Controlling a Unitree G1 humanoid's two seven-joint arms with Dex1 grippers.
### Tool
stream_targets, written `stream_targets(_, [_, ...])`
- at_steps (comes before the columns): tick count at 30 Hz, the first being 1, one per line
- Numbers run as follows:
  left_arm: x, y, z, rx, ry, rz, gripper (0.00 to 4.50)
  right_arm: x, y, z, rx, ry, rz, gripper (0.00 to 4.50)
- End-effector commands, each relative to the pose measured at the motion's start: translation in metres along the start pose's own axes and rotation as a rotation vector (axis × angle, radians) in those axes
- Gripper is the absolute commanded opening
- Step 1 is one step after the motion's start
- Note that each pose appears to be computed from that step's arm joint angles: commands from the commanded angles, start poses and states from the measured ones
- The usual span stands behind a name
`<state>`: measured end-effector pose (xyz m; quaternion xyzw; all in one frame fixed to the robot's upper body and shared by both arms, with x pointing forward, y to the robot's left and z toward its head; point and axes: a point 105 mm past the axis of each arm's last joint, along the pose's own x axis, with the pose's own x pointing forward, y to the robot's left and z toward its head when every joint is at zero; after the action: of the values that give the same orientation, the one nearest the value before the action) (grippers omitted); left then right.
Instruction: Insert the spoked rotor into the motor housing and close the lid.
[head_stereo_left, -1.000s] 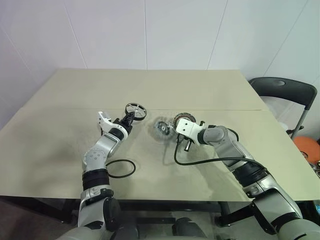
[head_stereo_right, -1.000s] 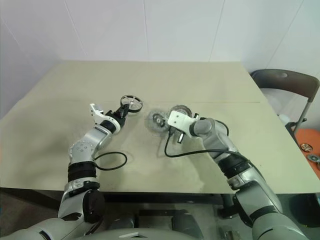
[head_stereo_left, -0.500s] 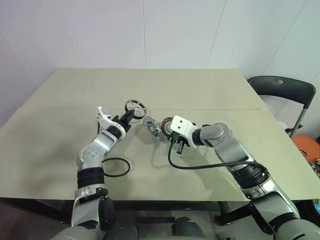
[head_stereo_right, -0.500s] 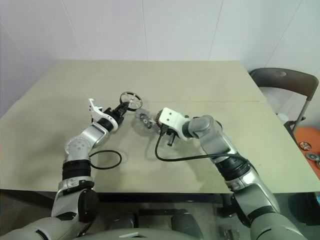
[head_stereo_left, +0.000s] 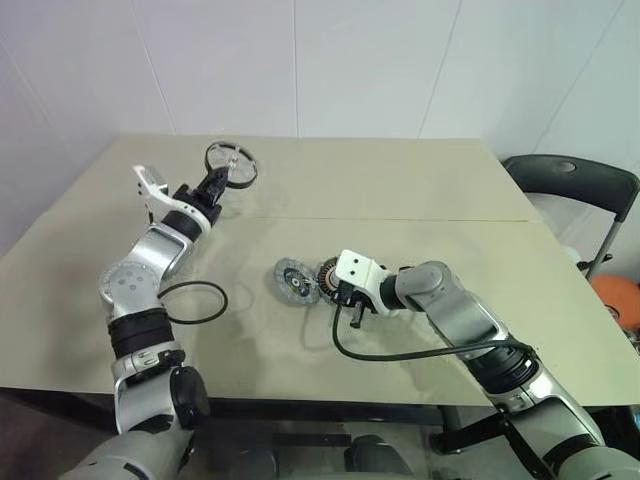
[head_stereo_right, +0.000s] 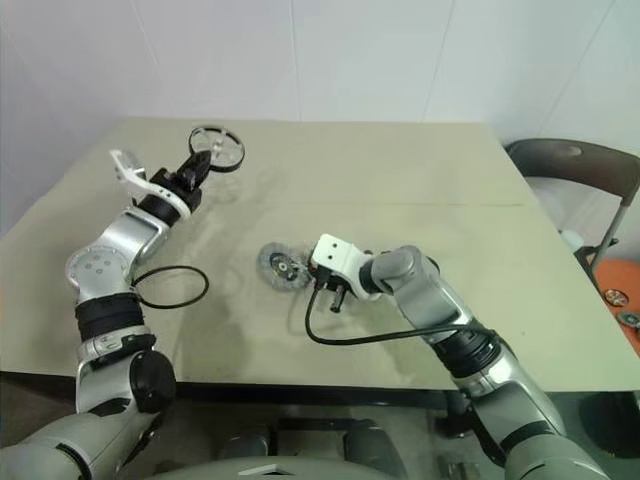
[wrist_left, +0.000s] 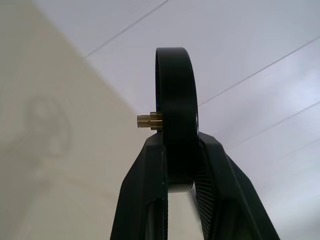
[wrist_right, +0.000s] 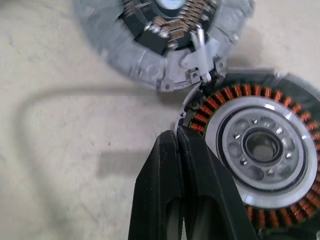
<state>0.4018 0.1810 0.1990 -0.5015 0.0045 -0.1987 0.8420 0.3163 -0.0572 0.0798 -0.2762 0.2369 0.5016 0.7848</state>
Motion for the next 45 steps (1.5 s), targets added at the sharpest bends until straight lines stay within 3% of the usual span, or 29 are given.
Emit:
stream_targets(1, [0.007, -0.034, 0.000, -0.008, 0.004, -0.102, 0.42, 0.001, 0.004, 0.031, -0.025, -0.102, 0.013, 0.04])
stream_targets(9, [0.009, -0.025, -0.021, -0.053, 0.043, -0.066, 0.42, 0.006, -0.032, 0.045, 0.143, -0.162, -0.151, 0.04])
stream_targets(17, [0.009, -0.025, -0.023, -0.055, 0.044, -0.063, 0.42, 0.008, -0.034, 0.045, 0.155, -0.163, -0.164, 0.04])
stream_targets(21, [0.012, -0.032, -0.032, -0.094, 0.063, -0.080, 0.42, 0.023, -0.039, 0.035, 0.265, -0.154, -0.227, 0.04])
stream_targets(26, [0.014, -0.036, -0.041, -0.124, 0.085, -0.085, 0.42, 0.026, -0.040, 0.040, 0.318, -0.212, -0.233, 1.26])
stream_targets(29, [0.015, -0.041, -0.047, -0.156, 0.103, -0.098, 0.42, 0.018, -0.048, 0.051, 0.335, -0.292, -0.250, 1.26])
stream_targets(36, [0.006, -0.038, -0.073, -0.247, 0.193, -0.088, 0.42, 0.012, -0.059, 0.043, 0.327, -0.288, -0.273, 1.26])
stream_targets(45, [-0.008, -0.007, -0.120, -0.363, 0.308, 0.007, 0.42, -0.001, -0.076, 0.038, 0.308, -0.281, -0.354, 1.26])
